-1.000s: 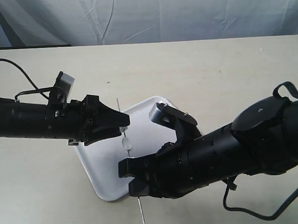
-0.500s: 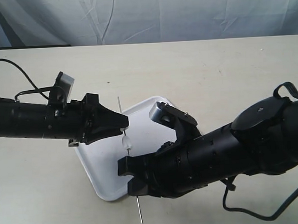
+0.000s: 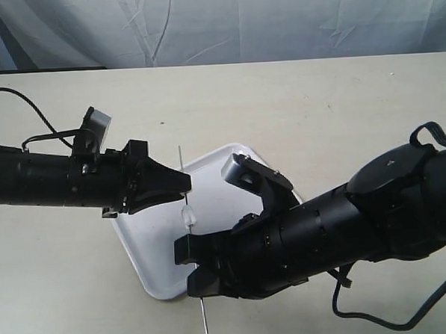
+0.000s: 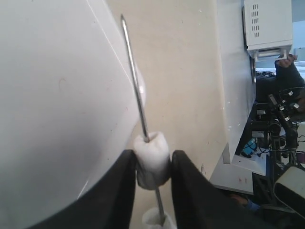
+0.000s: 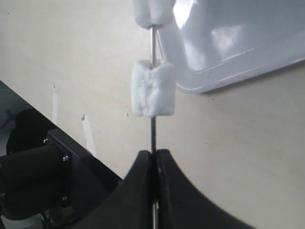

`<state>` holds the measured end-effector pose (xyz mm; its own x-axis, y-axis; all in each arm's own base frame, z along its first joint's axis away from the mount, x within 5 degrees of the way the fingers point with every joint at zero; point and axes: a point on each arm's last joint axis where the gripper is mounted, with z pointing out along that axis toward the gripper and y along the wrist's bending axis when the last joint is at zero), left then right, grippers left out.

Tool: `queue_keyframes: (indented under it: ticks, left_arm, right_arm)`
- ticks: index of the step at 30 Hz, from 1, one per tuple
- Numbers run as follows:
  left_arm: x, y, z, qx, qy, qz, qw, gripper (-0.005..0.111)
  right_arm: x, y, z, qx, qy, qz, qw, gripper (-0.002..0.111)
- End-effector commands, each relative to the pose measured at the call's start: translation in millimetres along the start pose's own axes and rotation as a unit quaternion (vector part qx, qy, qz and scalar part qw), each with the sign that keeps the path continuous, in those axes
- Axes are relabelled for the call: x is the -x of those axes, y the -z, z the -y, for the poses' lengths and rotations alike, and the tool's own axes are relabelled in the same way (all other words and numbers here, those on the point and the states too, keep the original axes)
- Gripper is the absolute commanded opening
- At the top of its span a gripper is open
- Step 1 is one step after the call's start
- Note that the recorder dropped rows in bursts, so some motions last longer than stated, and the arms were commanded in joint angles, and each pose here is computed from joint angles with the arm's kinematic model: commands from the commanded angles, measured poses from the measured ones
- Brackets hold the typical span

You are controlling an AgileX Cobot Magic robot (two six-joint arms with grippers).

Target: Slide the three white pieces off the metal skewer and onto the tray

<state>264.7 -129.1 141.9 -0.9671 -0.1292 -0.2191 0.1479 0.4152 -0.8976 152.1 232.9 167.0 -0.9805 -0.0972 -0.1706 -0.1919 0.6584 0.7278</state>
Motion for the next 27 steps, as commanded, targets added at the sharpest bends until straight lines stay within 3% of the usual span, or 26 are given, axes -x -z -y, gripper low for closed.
queue_keyframes:
  ticks: [1, 27]
  left_arm:
    - [0.7, -1.3, 3.6, -0.012, -0.005, -0.001, 1.000, 0.026]
    - [2.6, -1.4, 2.3, -0.002, -0.007, 0.003, 1.000, 0.023]
  right_arm:
    - [-2.7, 1.3, -2.5, 0.012, 0.008, -0.010, 1.000, -0.001]
    - [-9.2, 2.0, -8.1, 0.043, 0.012, -0.045, 0.998, -0.001]
